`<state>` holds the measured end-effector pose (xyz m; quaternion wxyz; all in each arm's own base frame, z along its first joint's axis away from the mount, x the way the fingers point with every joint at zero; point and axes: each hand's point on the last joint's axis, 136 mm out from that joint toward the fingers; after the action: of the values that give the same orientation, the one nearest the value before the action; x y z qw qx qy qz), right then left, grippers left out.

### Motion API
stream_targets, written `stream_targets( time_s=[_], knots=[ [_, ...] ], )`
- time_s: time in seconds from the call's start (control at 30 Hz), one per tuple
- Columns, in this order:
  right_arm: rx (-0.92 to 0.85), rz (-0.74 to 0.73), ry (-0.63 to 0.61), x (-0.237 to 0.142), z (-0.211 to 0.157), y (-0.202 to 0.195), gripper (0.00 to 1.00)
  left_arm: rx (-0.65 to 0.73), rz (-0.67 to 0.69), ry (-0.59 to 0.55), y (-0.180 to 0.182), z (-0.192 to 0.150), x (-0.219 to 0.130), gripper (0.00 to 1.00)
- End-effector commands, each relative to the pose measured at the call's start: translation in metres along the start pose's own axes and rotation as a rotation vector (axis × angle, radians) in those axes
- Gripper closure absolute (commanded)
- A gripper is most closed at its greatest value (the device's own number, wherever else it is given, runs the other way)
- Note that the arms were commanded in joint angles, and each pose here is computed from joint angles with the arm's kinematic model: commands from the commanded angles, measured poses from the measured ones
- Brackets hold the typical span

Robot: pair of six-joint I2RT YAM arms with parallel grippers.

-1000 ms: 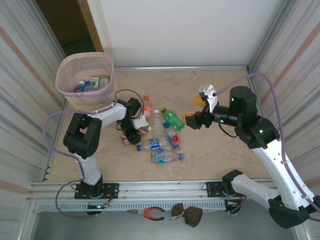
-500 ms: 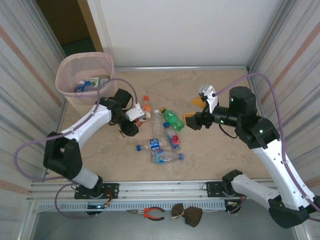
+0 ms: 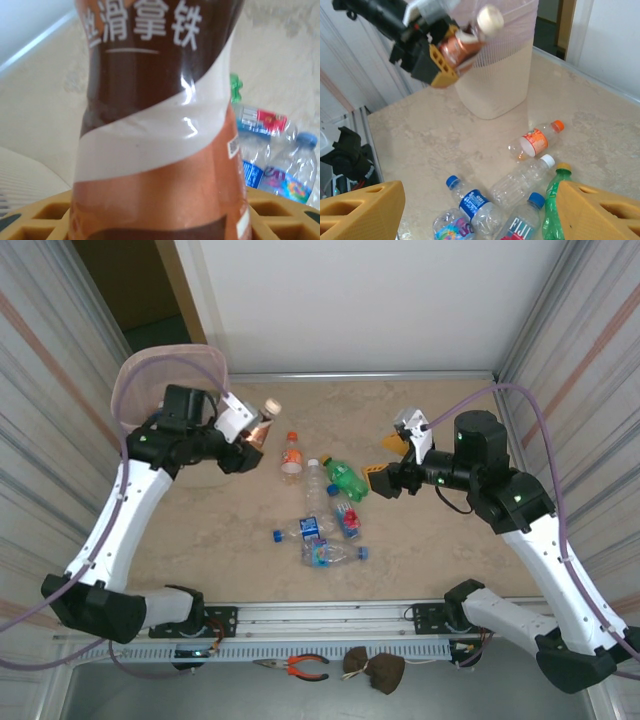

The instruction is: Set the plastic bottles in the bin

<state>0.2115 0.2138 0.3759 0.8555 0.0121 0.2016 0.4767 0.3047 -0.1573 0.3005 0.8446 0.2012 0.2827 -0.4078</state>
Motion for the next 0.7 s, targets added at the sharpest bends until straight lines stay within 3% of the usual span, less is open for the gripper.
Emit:
stream_targets(
  time_s=[0.0,0.1,0.27,0.47,0.67],
  knots=[
    [-0.038,0.02,-0.055,-0.008,0.02,0.01,0.22,-0.046,0.017,-0.12,0.006,0.033,-0.03,0.46],
    [-0.034,0.02,-0.057,-0.009,0.02,0.01,0.22,-0.101,0.076,-0.175,0.026,0.051,-0.05,0.46],
    [-0.037,0.023,-0.067,-0.011,0.023,0.012,0.22,-0.178,0.23,-0.135,0.064,0.057,-0.068,0.46],
    [-0.036,0.032,-0.067,-0.01,0.024,0.013,0.22,-0.389,0.371,-0.099,0.125,0.042,-0.086,0.47],
    [-0.036,0.035,-0.069,-0.01,0.024,0.015,0.22,-0.557,0.409,-0.027,0.171,0.013,-0.081,0.48]
  ],
)
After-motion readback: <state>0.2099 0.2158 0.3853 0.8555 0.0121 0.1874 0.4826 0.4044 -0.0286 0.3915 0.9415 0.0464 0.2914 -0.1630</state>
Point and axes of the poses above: each hand's point on the last joint's axis, 136 mm out from that joint toward the fingers, its own x axis out along the fingers, its own y axis along the line the jaws close on, z = x × y, and after that the axes turned 5 degrees about x, right-handed
